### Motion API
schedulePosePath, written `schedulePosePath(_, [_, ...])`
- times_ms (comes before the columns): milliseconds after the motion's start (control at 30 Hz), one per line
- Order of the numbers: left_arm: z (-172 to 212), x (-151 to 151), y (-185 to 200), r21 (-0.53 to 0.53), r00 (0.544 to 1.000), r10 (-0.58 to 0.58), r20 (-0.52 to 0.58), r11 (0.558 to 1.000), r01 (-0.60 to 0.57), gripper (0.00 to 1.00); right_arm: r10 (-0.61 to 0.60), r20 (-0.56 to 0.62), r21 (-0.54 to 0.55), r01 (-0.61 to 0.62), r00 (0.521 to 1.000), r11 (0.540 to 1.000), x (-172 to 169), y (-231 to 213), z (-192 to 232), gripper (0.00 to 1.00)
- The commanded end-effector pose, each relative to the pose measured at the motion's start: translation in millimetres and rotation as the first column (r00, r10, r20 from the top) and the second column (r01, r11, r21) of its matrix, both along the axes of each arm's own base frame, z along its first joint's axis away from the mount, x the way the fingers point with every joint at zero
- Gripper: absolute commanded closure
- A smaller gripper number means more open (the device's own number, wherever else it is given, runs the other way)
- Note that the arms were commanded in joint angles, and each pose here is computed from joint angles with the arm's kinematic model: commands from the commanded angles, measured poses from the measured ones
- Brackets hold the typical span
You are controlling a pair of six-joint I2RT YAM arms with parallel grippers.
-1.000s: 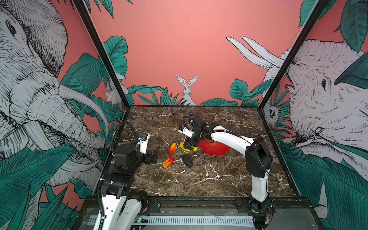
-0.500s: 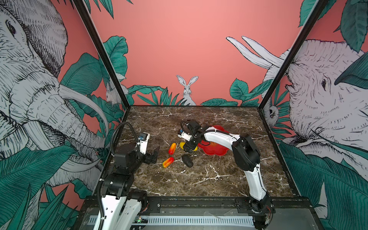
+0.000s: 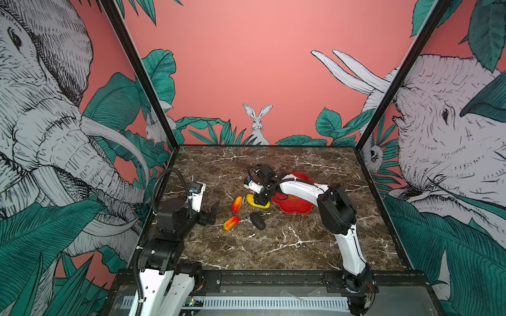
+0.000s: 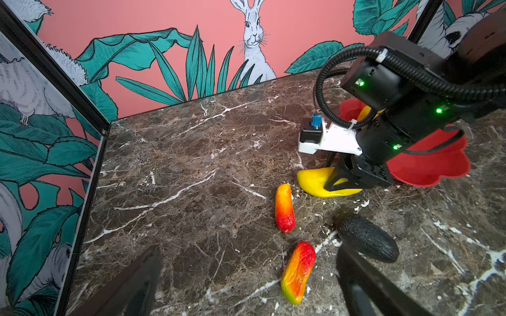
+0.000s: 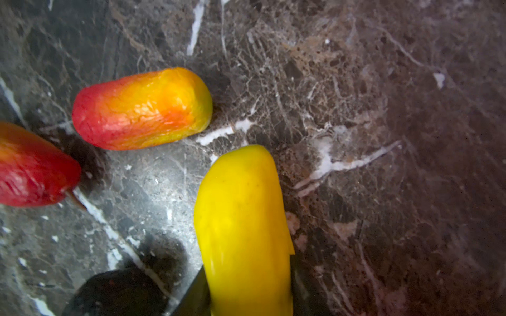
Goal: Place and organize the fake fruits in the fruit bowl
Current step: 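Move the right gripper to the yellow mango and grasp it, then place the yellow mango in the red bowl beside the apple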
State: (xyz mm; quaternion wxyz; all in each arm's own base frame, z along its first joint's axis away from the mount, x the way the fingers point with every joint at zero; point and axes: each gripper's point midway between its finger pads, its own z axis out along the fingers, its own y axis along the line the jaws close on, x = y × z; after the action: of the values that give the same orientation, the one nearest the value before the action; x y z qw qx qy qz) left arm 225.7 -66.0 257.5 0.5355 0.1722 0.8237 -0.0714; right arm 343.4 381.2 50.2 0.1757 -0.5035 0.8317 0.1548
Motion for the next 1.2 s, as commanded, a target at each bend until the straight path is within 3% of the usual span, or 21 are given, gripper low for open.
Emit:
schedulePosePath(0, [6,-1,0,-0.007,1.0,-0.002,0.022,1.0,0.002,0.0,0.005,-0.005,0.018,-0.005,1.0,1.0,1,5,5,0.71])
schedulePosePath(167, [6,-1,1,-0.006,1.0,0.002,0.021,1.0,-0.001,0.0,-0.016,0.025,0.104,0.014,1.0,0.994,0,10,51,0.8])
schedulePosePath(300, [6,-1,1,-0.005,1.0,0.003,0.022,1.0,-0.003,0.0,-0.064,0.1,0.176,0.046,0.993,0.983,-2,1,100,0.82])
schedulePosePath(400, [5,-2,1,-0.006,1.0,0.005,0.022,1.0,-0.005,0.0,-0.133,0.187,0.192,0.096,0.973,0.977,-2,-23,131,0.82])
schedulePosePath(500, [5,-2,1,-0.007,1.0,0.006,0.019,1.0,-0.006,0.0,-0.273,0.287,0.139,0.242,0.918,0.96,9,-69,141,0.82])
schedulePosePath(633, [5,-2,2,-0.006,1.0,0.009,0.021,1.0,-0.009,0.0,-0.477,0.375,0.106,0.475,0.795,0.874,15,-145,138,0.82])
schedulePosePath(833, [6,-2,2,-0.008,1.0,0.01,0.023,1.0,-0.01,0.0,-0.689,0.332,0.165,0.68,0.645,0.715,16,-232,121,0.83])
schedulePosePath(933, [6,-3,2,-0.011,1.0,0.009,0.026,1.0,-0.009,0.0,-0.707,0.316,0.145,0.704,0.633,0.695,19,-245,103,0.83])
schedulePosePath(1167, [7,-6,3,-0.014,0.999,0.014,0.031,1.0,-0.013,0.0,-0.686,0.305,0.101,0.693,0.661,0.713,36,-238,76,0.83])
